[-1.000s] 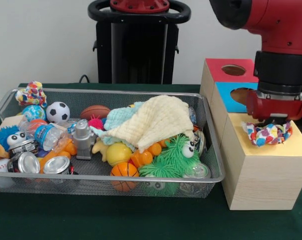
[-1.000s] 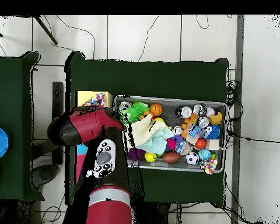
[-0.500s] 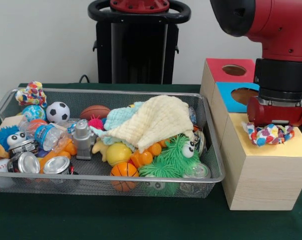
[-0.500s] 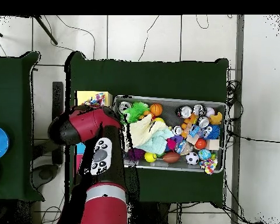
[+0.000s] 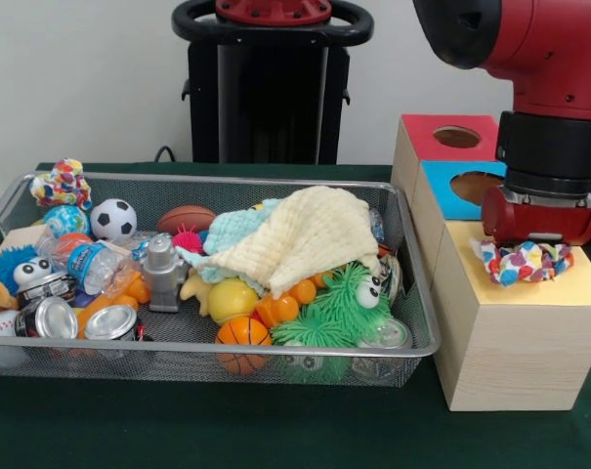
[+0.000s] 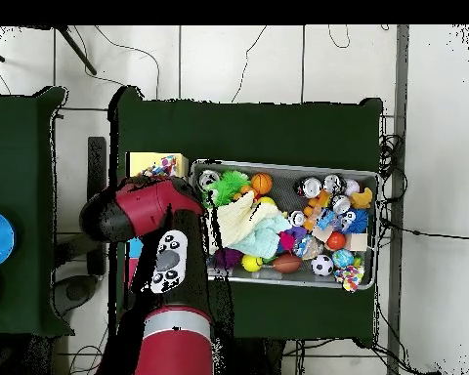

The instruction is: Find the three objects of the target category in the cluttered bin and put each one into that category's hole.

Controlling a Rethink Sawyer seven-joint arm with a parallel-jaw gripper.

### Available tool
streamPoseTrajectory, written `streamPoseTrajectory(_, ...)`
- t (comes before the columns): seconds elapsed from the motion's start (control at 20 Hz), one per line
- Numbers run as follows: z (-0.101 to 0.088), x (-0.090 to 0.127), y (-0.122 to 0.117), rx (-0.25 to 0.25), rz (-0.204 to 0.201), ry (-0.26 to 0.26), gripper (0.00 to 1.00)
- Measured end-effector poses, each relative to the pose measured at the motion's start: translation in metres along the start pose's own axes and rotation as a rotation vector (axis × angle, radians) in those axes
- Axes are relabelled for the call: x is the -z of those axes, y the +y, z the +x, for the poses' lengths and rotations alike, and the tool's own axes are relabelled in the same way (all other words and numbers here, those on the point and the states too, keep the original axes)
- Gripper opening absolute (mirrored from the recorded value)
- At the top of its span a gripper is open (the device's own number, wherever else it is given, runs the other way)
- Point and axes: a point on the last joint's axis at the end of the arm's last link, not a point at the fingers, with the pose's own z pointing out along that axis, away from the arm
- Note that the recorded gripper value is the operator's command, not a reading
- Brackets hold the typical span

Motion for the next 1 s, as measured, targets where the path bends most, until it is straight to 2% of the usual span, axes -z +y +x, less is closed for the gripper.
streamPoseTrajectory(0.3,-0.0001,0.0005,-0.0063,-0.020,0.011,0.070,0.00)
streamPoseTrajectory(1.0,-0.0044,-0.0027,-0.0067,-0.036,-0.004,0.088,0.00)
